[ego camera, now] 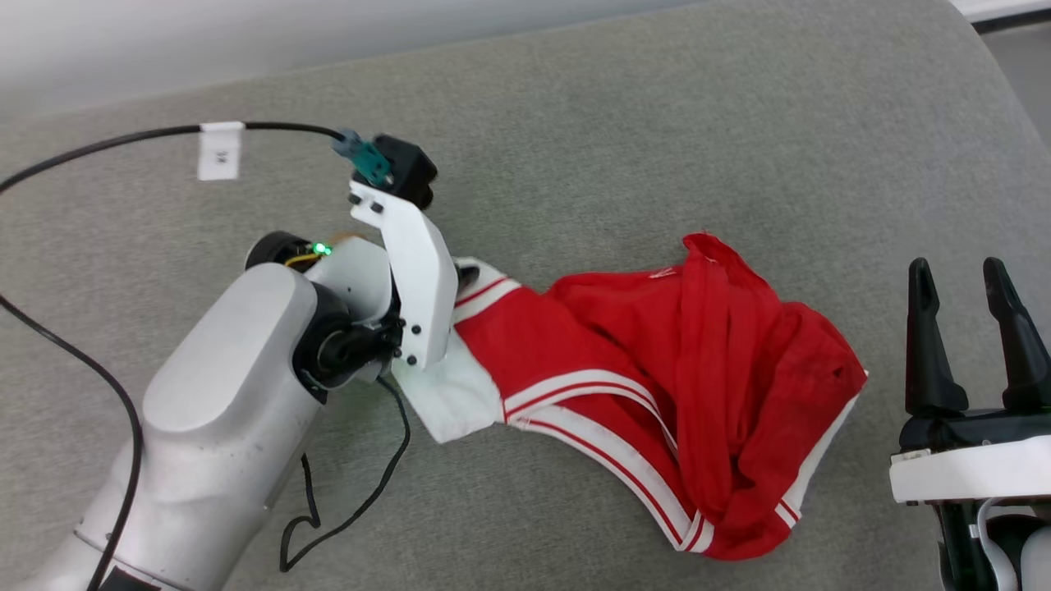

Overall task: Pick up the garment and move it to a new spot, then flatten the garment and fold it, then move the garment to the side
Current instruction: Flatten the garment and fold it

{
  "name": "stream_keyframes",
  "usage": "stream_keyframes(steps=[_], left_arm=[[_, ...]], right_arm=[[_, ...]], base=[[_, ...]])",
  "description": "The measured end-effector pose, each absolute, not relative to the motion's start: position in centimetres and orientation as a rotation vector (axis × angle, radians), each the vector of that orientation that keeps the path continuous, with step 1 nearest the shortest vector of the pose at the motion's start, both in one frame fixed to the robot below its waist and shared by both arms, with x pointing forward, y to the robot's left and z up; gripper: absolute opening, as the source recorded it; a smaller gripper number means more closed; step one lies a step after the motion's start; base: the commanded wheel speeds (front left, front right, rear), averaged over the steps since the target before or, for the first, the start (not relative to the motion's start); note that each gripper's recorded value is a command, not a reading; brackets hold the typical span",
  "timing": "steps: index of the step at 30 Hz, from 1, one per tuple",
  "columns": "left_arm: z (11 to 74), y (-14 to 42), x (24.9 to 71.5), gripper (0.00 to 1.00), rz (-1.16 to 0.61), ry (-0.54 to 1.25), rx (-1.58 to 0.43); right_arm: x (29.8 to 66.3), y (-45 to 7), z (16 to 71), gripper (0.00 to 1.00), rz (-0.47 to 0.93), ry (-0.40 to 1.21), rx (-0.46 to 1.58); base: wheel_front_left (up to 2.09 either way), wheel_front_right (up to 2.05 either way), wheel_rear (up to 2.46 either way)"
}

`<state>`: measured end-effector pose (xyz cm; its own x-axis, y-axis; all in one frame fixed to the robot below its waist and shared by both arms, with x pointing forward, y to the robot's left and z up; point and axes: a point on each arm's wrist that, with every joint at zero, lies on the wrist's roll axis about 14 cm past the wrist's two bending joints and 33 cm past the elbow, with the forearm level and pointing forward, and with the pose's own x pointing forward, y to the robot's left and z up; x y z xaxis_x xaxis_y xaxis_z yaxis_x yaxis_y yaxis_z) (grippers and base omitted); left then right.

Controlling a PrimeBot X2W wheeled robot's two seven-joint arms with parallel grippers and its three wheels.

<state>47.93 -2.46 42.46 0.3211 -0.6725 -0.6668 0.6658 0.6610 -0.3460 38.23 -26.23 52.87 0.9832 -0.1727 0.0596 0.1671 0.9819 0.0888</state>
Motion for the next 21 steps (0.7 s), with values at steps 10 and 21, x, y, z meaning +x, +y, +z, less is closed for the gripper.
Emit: stream_keyframes(steps=[10, 21], left_arm=[[51.0, 0.9, 48.9, 0.00, -0.815, 0.522, -0.149], [46.2, 9.7, 39.0, 0.00, -0.590, 0.606, -0.230]], right_arm=[[39.4, -24.8, 53.6, 1.00, -0.096, -0.066, 0.081], [41.0, -20.7, 54.2, 1.00, 0.041, -0.060, 0.100]], base=[[0.00, 0.00, 0.00], [0.00, 0.00, 0.00]])
